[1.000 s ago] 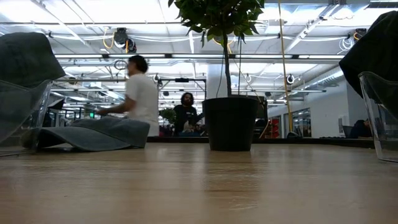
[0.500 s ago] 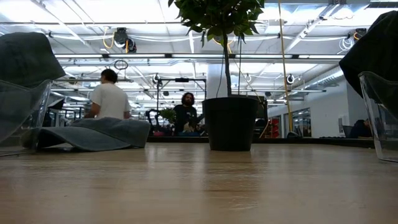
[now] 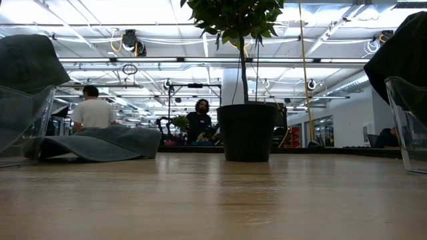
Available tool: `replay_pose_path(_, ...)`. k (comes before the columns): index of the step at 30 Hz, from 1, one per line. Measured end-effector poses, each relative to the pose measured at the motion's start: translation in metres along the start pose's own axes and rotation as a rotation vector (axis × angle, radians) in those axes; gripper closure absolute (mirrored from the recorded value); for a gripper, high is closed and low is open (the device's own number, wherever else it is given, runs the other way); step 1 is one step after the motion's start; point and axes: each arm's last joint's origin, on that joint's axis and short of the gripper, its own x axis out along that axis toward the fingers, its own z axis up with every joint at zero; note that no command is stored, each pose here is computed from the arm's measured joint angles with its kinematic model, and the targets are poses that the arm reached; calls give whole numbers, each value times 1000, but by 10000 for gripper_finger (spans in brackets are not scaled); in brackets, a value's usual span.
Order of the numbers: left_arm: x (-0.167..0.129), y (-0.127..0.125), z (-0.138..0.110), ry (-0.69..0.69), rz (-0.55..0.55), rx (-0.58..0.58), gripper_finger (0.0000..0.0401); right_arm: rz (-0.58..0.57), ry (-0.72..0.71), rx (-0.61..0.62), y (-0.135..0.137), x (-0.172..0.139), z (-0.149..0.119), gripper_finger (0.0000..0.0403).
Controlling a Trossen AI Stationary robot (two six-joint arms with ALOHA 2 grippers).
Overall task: Pick & Place hat
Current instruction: Put the right blue cap into the left transparent bin
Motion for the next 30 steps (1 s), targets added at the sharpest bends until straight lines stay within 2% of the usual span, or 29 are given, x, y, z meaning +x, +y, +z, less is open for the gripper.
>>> replay_pose_path(3, -3, 0, 0, -6, 0, -1, 102, -1, -2, 2, 0, 0, 0, 403)
replay_pose_path(5, -3, -1, 0, -6, -5, 6, 149, -1, -1, 1, 0, 0, 0, 403)
replay_pose_path(7, -2, -1, 0, 0, -10, 16, 207, -2, -2, 2, 0, 0, 0, 403)
replay_pose_path(11, -2, -3, 0, 18, -53, 79, 357, -2, -2, -5, 0, 0, 0, 403)
replay_pose_path(12, -2, -4, 0, 24, -70, 95, 378, -2, -1, -17, 0, 0, 0, 403)
replay_pose_path(19, -20, -20, -6, 13, -170, 165, 394, -9, 49, -122, 3, 2, -8, 403)
replay_pose_path(24, -45, -35, -6, -84, -258, 252, 396, -3, 36, -156, 7, 2, -7, 401)
replay_pose_path(27, -52, -38, -5, -127, -251, 272, 397, 35, -19, -173, 11, 3, -2, 386)
replay_pose_path(30, -54, -38, -8, -108, -234, 248, 398, 125, -37, -179, 17, 1, 2, 351)
